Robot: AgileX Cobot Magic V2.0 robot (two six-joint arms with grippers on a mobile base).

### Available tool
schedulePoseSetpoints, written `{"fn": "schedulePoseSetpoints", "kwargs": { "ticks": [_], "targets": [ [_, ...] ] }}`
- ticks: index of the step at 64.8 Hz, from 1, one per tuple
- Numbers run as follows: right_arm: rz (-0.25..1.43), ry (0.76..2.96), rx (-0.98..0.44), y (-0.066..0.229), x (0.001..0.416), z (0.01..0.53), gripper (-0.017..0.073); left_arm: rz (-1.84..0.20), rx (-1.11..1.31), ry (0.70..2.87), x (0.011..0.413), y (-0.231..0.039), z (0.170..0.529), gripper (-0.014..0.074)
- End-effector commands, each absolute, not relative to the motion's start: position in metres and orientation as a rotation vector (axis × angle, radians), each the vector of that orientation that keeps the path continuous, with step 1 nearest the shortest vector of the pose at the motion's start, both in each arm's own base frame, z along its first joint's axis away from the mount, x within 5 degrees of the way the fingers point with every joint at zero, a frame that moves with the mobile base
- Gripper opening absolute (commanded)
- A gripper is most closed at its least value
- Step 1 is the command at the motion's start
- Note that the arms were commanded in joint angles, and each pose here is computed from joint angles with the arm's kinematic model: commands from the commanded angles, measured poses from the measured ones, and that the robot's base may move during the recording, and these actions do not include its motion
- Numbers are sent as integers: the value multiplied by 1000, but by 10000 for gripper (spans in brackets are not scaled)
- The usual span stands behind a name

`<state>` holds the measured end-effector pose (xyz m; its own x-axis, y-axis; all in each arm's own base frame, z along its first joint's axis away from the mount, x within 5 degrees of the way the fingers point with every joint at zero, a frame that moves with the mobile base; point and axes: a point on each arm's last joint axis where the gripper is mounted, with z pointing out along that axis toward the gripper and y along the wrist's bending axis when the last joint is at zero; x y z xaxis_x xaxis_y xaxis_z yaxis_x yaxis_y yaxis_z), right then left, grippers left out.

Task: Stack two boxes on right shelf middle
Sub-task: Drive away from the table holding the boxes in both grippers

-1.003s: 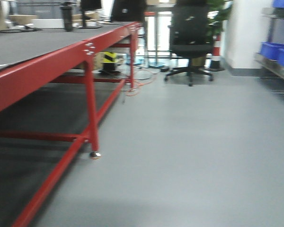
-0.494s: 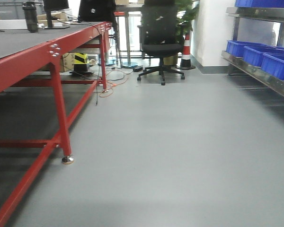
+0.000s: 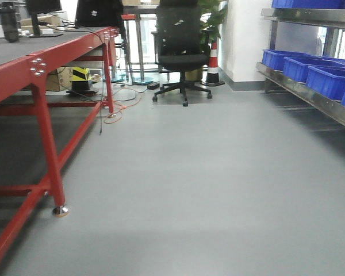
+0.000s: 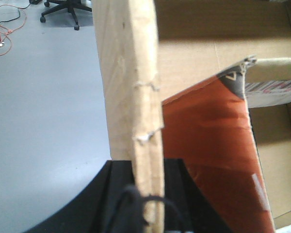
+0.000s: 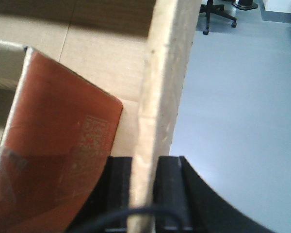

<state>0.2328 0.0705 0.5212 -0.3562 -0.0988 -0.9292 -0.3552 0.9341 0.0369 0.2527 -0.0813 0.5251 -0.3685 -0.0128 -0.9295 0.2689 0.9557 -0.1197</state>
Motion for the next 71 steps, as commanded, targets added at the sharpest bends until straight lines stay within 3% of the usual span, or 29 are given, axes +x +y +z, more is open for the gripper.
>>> {"fn": "schedulePoseSetpoints", "kwargs": {
  "ticks": [1,71],
  "targets": [
    [220,1872,-323,65,231,529,-154,-272,177,1839,249,-76,537,-111],
    [220,1867,-321,65,231,530,-154,-272,177,1839,249,-76,537,-111]
  ]
}}
